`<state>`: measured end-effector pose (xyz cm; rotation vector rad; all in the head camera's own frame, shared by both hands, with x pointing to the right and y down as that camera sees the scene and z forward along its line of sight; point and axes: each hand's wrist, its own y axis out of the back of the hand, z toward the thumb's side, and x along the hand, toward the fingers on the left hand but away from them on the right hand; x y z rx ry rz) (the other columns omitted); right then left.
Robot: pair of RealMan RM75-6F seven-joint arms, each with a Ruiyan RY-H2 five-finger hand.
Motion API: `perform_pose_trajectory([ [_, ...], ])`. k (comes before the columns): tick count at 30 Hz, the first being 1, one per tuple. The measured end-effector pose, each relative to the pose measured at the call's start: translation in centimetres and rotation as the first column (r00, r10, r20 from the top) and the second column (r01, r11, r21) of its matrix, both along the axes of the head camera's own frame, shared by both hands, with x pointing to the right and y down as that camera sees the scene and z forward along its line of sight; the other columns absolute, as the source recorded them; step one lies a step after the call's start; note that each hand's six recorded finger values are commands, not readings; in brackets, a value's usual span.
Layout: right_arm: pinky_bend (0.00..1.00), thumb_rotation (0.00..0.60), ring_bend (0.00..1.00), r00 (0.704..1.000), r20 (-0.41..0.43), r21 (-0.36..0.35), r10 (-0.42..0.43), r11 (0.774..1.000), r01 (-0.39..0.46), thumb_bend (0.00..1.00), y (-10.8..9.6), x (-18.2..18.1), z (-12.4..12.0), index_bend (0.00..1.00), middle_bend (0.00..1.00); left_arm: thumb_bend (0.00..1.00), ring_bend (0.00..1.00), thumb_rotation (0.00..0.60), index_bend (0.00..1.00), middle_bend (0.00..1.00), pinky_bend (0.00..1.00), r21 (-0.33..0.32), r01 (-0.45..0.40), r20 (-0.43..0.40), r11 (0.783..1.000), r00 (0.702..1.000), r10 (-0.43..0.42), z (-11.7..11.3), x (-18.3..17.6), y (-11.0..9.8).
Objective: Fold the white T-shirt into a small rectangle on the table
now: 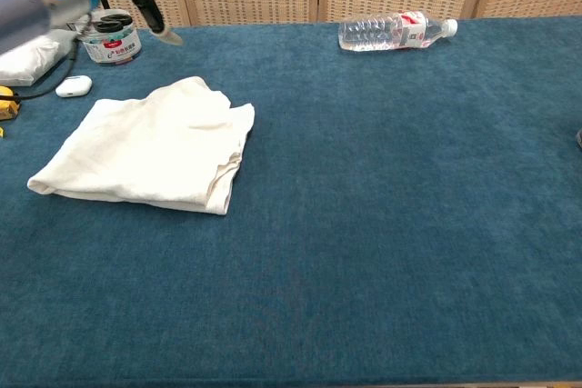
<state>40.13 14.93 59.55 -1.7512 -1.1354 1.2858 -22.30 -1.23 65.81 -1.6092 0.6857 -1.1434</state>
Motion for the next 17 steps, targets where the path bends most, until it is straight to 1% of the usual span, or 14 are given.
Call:
perform_pose_trajectory([
  [3, 0.00, 0.600, 0.00, 1.000, -0.006, 0.013, 0.002, 1.000, -0.002, 0.00, -0.1, 0.0, -0.1, 0.00, 0.00, 0.00, 0.00, 0.600, 0.00, 0.00, 0.00, -0.013, 0.070, -0.008, 0.997, 0.998, -0.070, -2.1, -4.7, 1.0],
  [4, 0.00, 0.600, 0.00, 1.000, -0.010, 0.020, 0.004, 1.000, -0.004, 0.00, -0.1, 0.1, -0.2, 0.00, 0.00, 0.00, 0.00, 0.600, 0.00, 0.00, 0.00, -0.018, 0.106, -0.004, 0.994, 0.994, -0.106, -2.8, -7.0, 1.6],
  [6, 0.00, 0.600, 0.00, 1.000, -0.021, 0.034, 0.008, 0.999, -0.007, 0.00, -0.2, 0.1, -0.2, 0.00, 0.00, 0.00, 0.00, 0.600, 0.00, 0.00, 0.00, -0.023, 0.165, 0.003, 0.986, 0.986, -0.165, -3.8, -10.4, 2.9],
  [7, 0.00, 0.600, 0.00, 0.999, -0.034, 0.046, 0.011, 0.999, -0.009, 0.00, -0.2, 0.2, -0.3, 0.00, 0.00, 0.00, 0.00, 0.600, 0.00, 0.00, 0.00, -0.025, 0.207, 0.004, 0.978, 0.978, -0.207, -4.3, -12.5, 3.9],
  [9, 0.00, 0.600, 0.00, 0.998, -0.059, 0.067, 0.017, 0.998, -0.013, 0.00, -0.3, 0.3, -0.4, 0.00, 0.00, 0.00, 0.00, 0.600, 0.00, 0.00, 0.00, -0.027, 0.264, -0.001, 0.964, 0.964, -0.265, -4.8, -15.1, 5.7],
  [10, 0.00, 0.600, 0.00, 0.997, -0.078, 0.083, 0.022, 0.996, -0.015, 0.00, -0.4, 0.4, -0.4, 0.00, 0.00, 0.00, 0.00, 0.600, 0.00, 0.00, 0.00, -0.029, 0.300, -0.006, 0.954, 0.954, -0.300, -5.1, -16.7, 6.9],
  [14, 0.00, 0.600, 0.00, 0.991, -0.126, 0.127, 0.052, 0.991, -0.036, 0.00, -0.4, 0.6, -0.5, 0.00, 0.00, 0.00, 0.00, 0.600, 0.00, 0.00, 0.00, -0.026, 0.395, -0.036, 0.918, 0.918, -0.395, -6.0, -20.6, 10.6],
  [17, 0.00, 0.600, 0.00, 0.988, -0.141, 0.132, 0.066, 0.990, -0.047, 0.00, -0.3, 0.7, -0.5, 0.00, 0.00, 0.00, 0.00, 0.600, 0.00, 0.00, 0.00, -0.021, 0.451, -0.070, 0.893, 0.890, -0.451, -6.5, -22.8, 12.7],
])
